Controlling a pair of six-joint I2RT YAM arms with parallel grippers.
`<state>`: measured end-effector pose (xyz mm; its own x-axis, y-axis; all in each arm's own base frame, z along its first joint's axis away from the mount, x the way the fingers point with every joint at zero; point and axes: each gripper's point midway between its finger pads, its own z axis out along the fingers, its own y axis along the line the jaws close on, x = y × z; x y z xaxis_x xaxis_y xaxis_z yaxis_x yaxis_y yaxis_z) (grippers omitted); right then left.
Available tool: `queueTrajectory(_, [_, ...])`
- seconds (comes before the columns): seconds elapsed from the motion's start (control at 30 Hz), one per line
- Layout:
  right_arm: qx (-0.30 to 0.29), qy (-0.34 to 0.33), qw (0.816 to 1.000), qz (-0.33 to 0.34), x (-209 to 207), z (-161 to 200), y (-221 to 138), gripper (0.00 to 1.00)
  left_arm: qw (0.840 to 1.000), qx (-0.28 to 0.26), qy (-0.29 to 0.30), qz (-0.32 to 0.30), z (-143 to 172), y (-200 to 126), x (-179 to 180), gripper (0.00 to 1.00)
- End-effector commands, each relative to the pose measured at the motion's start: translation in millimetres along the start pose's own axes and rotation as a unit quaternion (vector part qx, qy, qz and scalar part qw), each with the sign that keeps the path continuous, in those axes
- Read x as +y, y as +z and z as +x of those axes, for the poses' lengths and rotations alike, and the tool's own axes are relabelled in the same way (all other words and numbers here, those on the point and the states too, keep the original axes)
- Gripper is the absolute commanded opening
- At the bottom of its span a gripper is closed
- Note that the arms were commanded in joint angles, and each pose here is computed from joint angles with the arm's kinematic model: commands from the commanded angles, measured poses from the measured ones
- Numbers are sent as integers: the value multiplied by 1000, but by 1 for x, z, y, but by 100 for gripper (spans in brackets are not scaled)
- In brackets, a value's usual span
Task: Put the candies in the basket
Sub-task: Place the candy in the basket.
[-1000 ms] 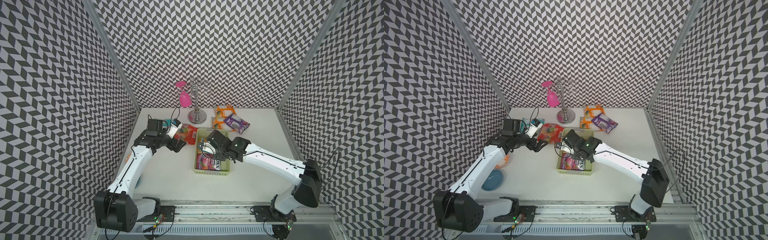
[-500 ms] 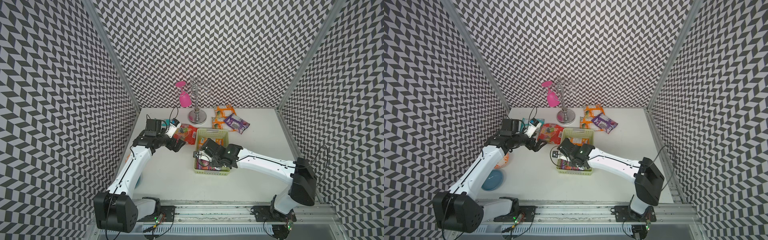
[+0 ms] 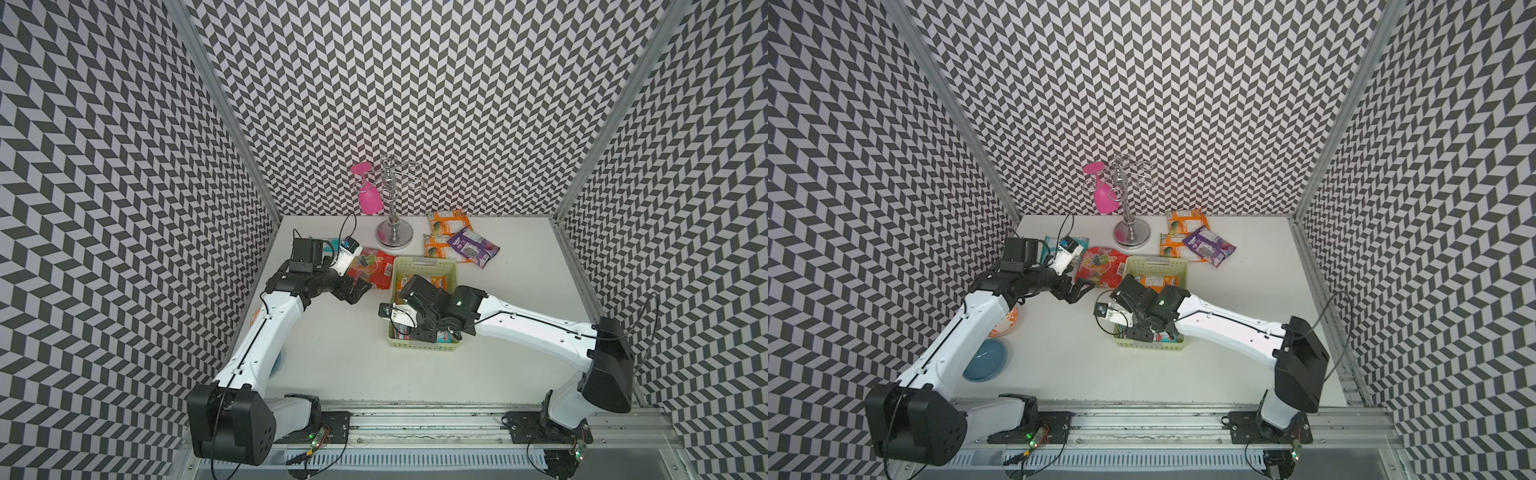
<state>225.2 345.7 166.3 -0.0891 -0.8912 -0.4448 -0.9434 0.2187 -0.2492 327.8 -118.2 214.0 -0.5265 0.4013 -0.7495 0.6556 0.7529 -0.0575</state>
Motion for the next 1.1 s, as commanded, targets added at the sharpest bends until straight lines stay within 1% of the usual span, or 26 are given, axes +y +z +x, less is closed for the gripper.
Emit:
queueTrajectory(0.0, [-53, 78, 995, -37, -13, -12, -18, 44, 1000, -20, 4, 3, -12, -5, 0, 99])
queueTrajectory(0.17, [-34, 139, 988, -49, -26, 16, 1, 43, 1000, -18, 4, -2, -14, -7, 1, 99])
queueTrajectory(0.3, [-27, 131, 989, -60, -19, 33, 16, 43, 1000, -18, 3, 3, -10, -4, 0, 99])
queueTrajectory(0.47, [-13, 129, 988, -88, -14, 49, 33, 46, 1000, -21, 3, 6, -12, -5, -1, 99])
queueTrajectory(0.53, [-7, 132, 987, -94, -15, 53, 41, 50, 1000, -18, 3, 5, -9, -3, 0, 99])
queueTrajectory(0.57, [-4, 137, 986, -95, -17, 54, 43, 51, 1000, -17, 2, 3, -10, -4, 1, 99])
queueTrajectory(0.6, [0, 140, 985, -98, -18, 55, 47, 55, 1000, -17, 3, 3, -12, -5, 0, 99])
queueTrajectory(0.63, [1, 143, 984, -105, -17, 56, 49, 56, 1000, -19, 3, 3, -13, -7, 0, 99])
queueTrajectory(0.67, [0, 145, 983, -109, -17, 56, 51, 65, 1000, -21, 3, 4, -14, -7, -1, 99])
queueTrajectory(0.7, [-1, 147, 983, -112, -18, 56, 53, 78, 1000, -23, 4, 7, -14, -7, -2, 99])
queueTrajectory(0.8, [3, 143, 983, -114, -19, 57, 60, 84, 1000, -21, 3, 8, -11, -5, -1, 99])
queueTrajectory(0.9, [5, 141, 983, -114, -19, 59, 66, 84, 1000, -20, 3, 5, -13, -7, -1, 99])
queueTrajectory(0.93, [4, 140, 983, -116, -18, 58, 68, 87, 1000, -22, 3, 7, -14, -7, -2, 99])
queueTrajectory(1.07, [5, 133, 983, -128, -9, 61, 73, 87, 1000, -20, 2, 8, -11, -5, -1, 99])
